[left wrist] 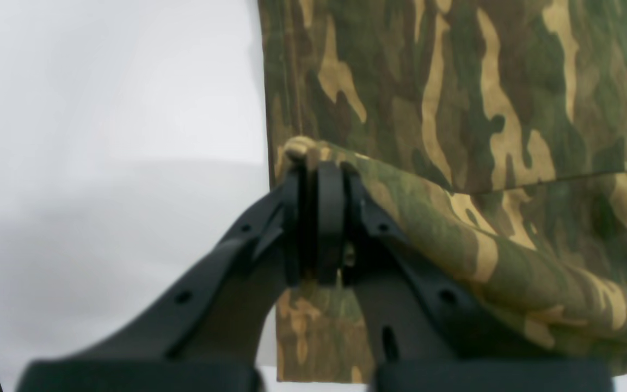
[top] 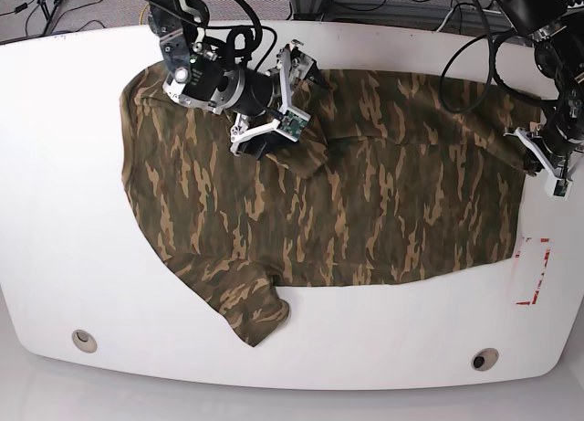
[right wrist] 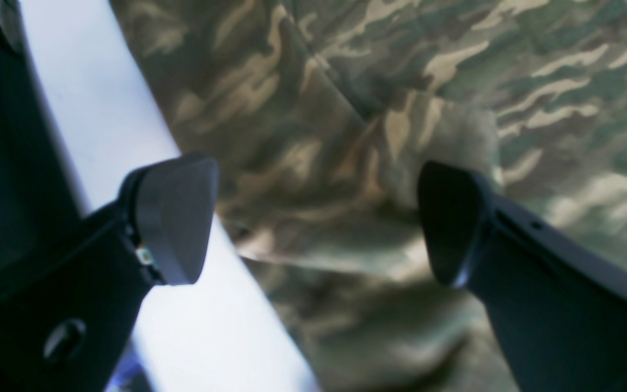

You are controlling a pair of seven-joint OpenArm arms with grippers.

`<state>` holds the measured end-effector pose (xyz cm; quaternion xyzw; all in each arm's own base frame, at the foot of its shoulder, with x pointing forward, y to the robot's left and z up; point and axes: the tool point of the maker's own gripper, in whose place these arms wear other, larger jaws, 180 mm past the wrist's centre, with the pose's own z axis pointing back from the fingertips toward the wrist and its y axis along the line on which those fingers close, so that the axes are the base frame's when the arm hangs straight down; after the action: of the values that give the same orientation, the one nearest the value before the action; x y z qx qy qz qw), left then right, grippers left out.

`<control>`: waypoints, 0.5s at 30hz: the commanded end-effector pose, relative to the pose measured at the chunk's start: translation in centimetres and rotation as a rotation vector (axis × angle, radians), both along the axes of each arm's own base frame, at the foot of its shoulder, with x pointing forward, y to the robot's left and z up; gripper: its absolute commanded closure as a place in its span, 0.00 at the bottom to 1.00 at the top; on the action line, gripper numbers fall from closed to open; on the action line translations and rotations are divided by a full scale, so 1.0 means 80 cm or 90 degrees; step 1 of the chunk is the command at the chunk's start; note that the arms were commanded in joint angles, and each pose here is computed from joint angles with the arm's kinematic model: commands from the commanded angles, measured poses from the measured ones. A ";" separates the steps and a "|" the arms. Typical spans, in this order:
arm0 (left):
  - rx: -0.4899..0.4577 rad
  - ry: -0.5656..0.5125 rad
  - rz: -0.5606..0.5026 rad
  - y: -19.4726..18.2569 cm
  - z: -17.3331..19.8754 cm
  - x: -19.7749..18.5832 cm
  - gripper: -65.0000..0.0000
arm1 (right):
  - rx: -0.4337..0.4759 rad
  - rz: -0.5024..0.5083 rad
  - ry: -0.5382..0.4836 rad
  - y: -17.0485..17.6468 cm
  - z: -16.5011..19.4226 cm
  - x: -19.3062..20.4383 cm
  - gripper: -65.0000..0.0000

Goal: Fold the T-shirt properly

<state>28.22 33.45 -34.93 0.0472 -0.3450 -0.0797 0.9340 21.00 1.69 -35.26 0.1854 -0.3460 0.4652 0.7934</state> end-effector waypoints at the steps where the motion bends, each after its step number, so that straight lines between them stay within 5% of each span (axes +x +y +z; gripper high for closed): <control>1: 0.007 -0.033 -0.005 0.004 0.018 0.012 0.97 | -0.005 0.003 -0.025 0.005 0.004 0.006 0.14; 15: 0.005 -0.030 -0.004 0.005 0.017 0.011 0.97 | -0.044 -0.001 -0.008 0.003 -0.034 -0.019 0.22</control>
<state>28.33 33.30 -35.04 0.0430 -0.3457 -0.0788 0.9340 19.52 1.59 -38.62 0.1487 -0.3224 0.4802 0.8021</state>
